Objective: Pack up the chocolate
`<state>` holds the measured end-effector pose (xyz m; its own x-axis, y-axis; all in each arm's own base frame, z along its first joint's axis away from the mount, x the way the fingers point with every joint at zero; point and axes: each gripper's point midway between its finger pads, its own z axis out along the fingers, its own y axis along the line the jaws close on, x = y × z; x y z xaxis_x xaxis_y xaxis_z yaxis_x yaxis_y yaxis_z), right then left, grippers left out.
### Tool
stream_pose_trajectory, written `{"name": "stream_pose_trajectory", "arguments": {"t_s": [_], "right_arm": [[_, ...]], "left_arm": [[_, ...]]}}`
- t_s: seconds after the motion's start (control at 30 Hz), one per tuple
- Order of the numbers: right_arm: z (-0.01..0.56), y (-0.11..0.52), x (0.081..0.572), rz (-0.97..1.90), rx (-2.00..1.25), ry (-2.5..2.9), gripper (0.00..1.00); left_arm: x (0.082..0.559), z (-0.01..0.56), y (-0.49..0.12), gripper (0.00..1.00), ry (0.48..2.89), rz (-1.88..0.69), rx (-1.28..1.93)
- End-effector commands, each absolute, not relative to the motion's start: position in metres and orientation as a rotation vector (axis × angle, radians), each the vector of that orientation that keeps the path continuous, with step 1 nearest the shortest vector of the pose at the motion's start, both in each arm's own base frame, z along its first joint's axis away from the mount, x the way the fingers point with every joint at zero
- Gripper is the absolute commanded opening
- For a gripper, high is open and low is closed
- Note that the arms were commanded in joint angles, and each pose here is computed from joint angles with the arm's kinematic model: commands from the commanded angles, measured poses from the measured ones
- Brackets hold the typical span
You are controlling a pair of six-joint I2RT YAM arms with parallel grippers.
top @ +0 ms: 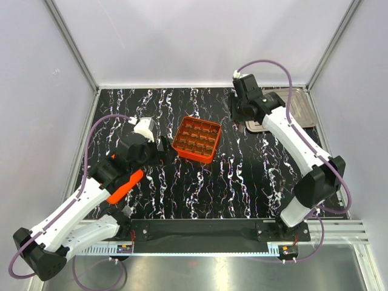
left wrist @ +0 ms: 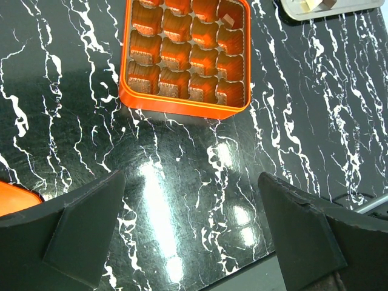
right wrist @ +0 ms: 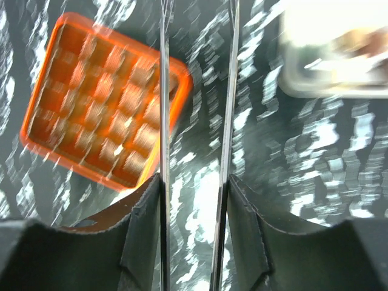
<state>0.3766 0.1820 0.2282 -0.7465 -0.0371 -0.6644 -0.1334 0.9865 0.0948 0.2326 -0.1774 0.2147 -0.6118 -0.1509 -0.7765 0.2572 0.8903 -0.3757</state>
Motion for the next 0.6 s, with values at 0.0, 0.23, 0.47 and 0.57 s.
{"name": "stream_pose_trajectory", "arguments": {"t_s": [0.0, 0.23, 0.47, 0.57], "right_arm": [[0.261, 0.132, 0.399, -0.107, -0.056, 2.312, 0.52], [0.222, 0.063, 0.451, -0.161, 0.093, 2.419, 0.50], [0.190, 0.005, 0.457, -0.286, 0.309, 2.501, 0.50], [0.187, -0.015, 0.457, -0.217, 0.402, 2.481, 0.50]], "left_arm": [[0.233, 0.238, -0.180, 0.99, 2.081, -0.626, 0.079], [0.229, 0.236, -0.180, 0.99, 2.080, -0.641, 0.081], [0.225, 0.235, -0.182, 0.99, 2.084, -0.669, 0.084], [0.224, 0.234, -0.181, 0.99, 2.079, -0.667, 0.085]]}}
